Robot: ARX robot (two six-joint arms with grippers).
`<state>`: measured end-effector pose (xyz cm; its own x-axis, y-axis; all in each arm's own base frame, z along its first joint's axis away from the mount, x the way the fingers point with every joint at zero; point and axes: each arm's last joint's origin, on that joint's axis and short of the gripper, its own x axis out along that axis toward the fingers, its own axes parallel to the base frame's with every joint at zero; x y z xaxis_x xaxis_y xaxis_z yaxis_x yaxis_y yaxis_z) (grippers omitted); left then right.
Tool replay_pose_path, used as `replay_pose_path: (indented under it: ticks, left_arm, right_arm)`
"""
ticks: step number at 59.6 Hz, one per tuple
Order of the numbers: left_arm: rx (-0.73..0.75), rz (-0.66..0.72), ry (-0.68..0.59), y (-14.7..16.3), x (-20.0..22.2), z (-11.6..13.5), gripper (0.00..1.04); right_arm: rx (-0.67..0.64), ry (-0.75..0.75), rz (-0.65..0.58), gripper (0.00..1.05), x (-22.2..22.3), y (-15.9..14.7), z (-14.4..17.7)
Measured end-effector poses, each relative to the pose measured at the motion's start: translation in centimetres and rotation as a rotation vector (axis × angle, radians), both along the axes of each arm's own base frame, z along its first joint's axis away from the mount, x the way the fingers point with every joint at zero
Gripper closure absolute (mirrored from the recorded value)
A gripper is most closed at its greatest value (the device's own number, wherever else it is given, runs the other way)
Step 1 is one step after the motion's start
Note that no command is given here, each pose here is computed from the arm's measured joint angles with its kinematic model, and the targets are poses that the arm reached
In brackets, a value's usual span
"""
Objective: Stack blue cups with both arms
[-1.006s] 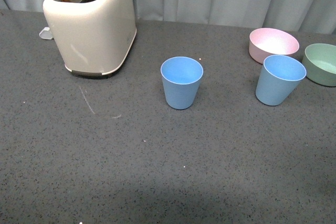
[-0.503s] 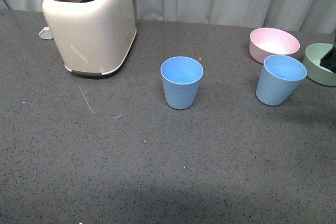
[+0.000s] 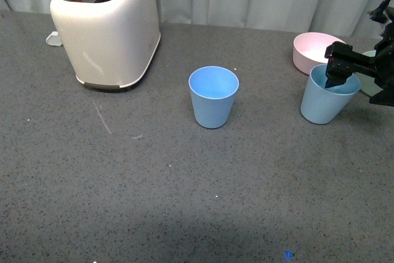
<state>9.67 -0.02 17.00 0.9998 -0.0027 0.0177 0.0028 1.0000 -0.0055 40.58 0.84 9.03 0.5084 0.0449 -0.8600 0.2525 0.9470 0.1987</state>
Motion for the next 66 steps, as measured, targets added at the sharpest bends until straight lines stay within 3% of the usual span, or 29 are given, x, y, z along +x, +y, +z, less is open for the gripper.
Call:
replay_pose_path:
  ticks: [10, 16, 32, 43, 51, 66]
  left_arm:
    - [0.0, 0.0, 0.0, 0.0, 0.0, 0.0, 0.07]
    - [0.0, 0.0, 0.0, 0.0, 0.0, 0.0, 0.07]
    - [0.0, 0.0, 0.0, 0.0, 0.0, 0.0, 0.07]
    - [0.0, 0.0, 0.0, 0.0, 0.0, 0.0, 0.07]
    - [0.0, 0.0, 0.0, 0.0, 0.0, 0.0, 0.07]
    - [0.0, 0.0, 0.0, 0.0, 0.0, 0.0, 0.07]
  right_arm:
    - [0.003, 0.0, -0.003, 0.46, 0.2, 0.2, 0.0]
    - [0.001, -0.001, -0.008, 0.67, 0.3, 0.2, 0.2]
    - [0.024, 0.034, -0.012, 1.04, 0.0, 0.3, 0.3]
    - [0.134, -0.056, 0.076, 1.04, -0.3, 2.2, 4.4]
    - [0.217, -0.122, 0.22, 1.04, -1.1, 6.4, 8.1]
    - [0.247, -0.09, 0.347, 1.04, -2.1, 11.5, 8.1]
